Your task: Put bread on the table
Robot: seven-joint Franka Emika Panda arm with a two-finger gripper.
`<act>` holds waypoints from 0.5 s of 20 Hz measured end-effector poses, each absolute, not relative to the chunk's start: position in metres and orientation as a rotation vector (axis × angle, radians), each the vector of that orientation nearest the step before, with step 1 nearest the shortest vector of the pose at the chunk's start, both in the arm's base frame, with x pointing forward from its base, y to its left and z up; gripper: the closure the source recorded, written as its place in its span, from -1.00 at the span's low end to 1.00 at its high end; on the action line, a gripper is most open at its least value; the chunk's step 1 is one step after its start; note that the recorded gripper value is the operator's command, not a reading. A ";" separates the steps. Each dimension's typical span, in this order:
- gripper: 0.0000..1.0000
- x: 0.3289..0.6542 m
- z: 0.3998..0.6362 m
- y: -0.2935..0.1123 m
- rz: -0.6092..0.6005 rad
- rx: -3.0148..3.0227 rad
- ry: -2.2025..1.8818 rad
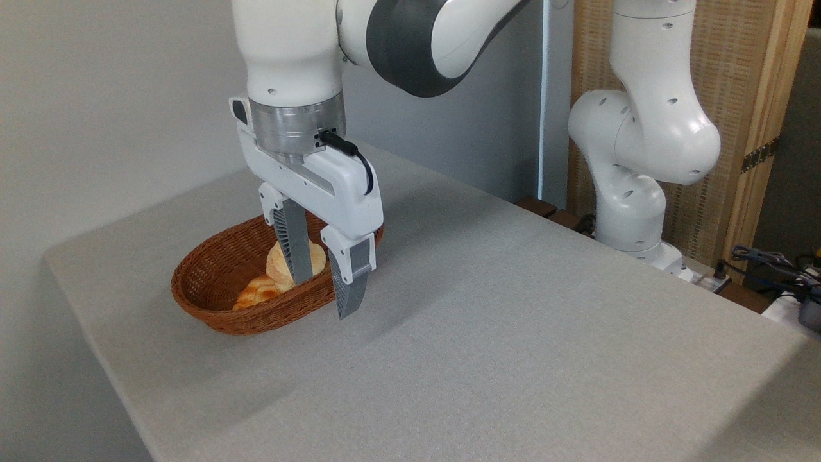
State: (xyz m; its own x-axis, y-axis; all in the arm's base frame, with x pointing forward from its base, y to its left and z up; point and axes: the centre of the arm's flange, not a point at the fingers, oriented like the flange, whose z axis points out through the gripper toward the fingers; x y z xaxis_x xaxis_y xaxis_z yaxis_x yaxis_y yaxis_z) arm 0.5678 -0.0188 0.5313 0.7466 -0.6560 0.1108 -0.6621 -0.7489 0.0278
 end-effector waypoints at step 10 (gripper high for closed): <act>-1.00 0.567 0.531 -0.018 0.133 2.873 -1.084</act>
